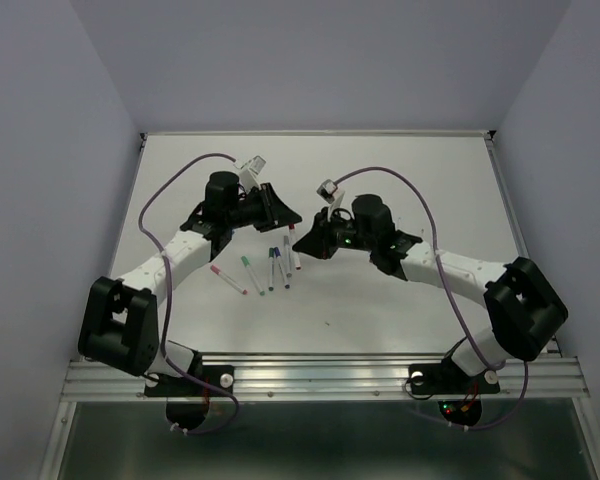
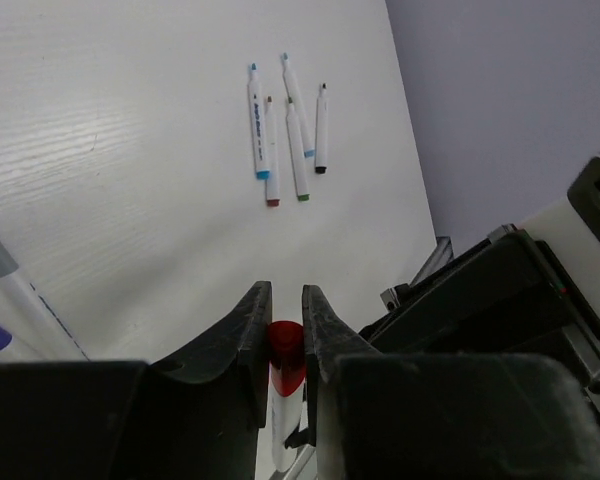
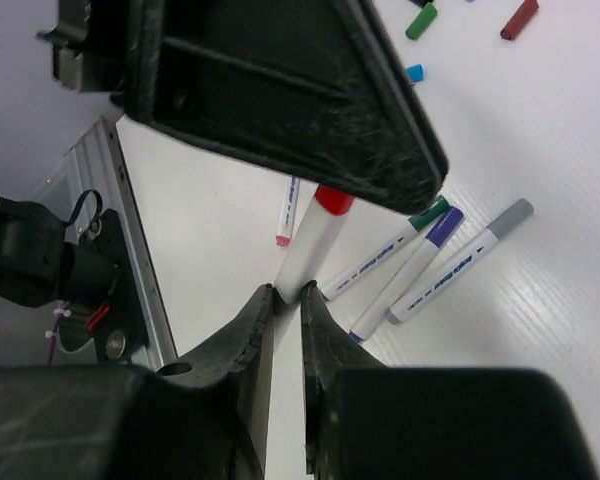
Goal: Open the pen caps
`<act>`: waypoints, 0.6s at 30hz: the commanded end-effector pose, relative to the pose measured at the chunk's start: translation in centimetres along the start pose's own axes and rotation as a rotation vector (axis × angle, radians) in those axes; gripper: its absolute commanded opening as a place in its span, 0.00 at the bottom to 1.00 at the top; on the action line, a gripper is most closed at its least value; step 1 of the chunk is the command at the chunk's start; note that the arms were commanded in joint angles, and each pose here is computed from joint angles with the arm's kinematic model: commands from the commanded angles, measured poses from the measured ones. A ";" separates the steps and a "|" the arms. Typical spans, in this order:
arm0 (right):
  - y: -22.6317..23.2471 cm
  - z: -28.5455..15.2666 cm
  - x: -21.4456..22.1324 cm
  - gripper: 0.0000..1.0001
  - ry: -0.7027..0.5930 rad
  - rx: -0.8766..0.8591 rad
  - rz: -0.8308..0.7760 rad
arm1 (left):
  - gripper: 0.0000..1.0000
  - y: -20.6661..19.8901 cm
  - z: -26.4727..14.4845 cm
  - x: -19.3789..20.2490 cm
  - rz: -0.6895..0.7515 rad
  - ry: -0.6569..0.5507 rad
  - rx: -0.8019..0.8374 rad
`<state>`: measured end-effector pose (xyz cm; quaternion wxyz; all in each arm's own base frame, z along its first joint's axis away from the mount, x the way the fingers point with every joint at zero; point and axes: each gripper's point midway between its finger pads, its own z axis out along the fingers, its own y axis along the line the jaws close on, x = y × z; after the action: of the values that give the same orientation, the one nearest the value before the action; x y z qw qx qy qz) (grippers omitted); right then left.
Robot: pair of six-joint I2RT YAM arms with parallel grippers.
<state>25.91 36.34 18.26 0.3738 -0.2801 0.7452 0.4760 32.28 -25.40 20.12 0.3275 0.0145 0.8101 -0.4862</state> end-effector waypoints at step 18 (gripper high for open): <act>4.8 -2.3 2.3 0.20 -0.018 0.022 0.018 | 0.00 -1.2 -5.2 -14.5 0.074 -0.474 -0.018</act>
<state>12.97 35.98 14.13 0.2333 -0.3380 0.7451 0.5255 42.80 -16.95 28.66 0.5140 -0.0962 0.7353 -0.4312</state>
